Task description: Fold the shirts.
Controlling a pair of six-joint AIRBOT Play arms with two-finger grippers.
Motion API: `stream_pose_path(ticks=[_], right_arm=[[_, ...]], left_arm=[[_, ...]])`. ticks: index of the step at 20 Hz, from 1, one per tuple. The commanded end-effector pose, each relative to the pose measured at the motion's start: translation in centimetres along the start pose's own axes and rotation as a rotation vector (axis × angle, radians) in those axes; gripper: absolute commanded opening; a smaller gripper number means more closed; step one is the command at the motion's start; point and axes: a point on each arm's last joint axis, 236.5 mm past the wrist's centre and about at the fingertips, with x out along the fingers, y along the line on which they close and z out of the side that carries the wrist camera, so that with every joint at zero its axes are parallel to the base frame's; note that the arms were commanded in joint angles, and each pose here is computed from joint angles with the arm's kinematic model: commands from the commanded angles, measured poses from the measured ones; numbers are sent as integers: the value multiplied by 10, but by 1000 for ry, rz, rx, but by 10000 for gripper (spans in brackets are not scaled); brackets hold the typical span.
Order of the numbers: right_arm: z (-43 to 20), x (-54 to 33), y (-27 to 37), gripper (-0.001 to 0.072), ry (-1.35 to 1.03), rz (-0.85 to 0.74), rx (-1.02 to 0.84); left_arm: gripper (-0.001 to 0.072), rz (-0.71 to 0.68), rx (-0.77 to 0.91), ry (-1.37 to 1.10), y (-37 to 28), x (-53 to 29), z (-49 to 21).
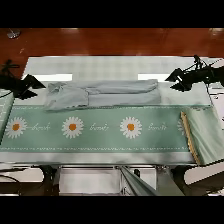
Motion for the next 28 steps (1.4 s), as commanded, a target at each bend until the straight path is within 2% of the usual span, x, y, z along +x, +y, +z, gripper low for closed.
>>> stream_pose_path(ticks=[1, 3, 5, 10, 11, 13, 14, 15, 20, 24, 28], right_arm=[[-12, 8, -18, 622, 60, -69, 4], [-27, 29, -5, 622, 126, -30, 10], [-40, 48, 15, 622, 184, 36, 8], [-60, 80, 51, 613, 250, 93, -17], [-60, 82, 57, 569, 246, 93, -33], [-59, 74, 69, 23, 254, 106, -73], [-59, 63, 76, 19, 265, 118, -122], [-59, 49, 78, 19, 265, 113, -154], [-80, -42, 52, 19, 150, -144, -326], [-142, -99, 59, 19, -34, -154, -373], [-208, -127, 57, 19, -124, -127, -334]], left_arm=[[700, 59, 45, -222, -6, -39, -4], [700, 31, 91, -365, -34, -50, -21], [700, -1, 152, -395, -58, -48, -52], [700, -133, 291, -156, -122, 1, -137], [700, -150, 322, -117, -135, 12, -149], [669, -171, 377, -63, -155, 32, -167], [374, -187, 394, -36, -166, 38, -175], [37, -198, 412, -21, -174, 41, -178], [27, -298, 591, -21, -244, 39, -191], [26, -355, 677, -36, -306, 62, -206], [26, -340, 688, 136, -341, 131, -251]])
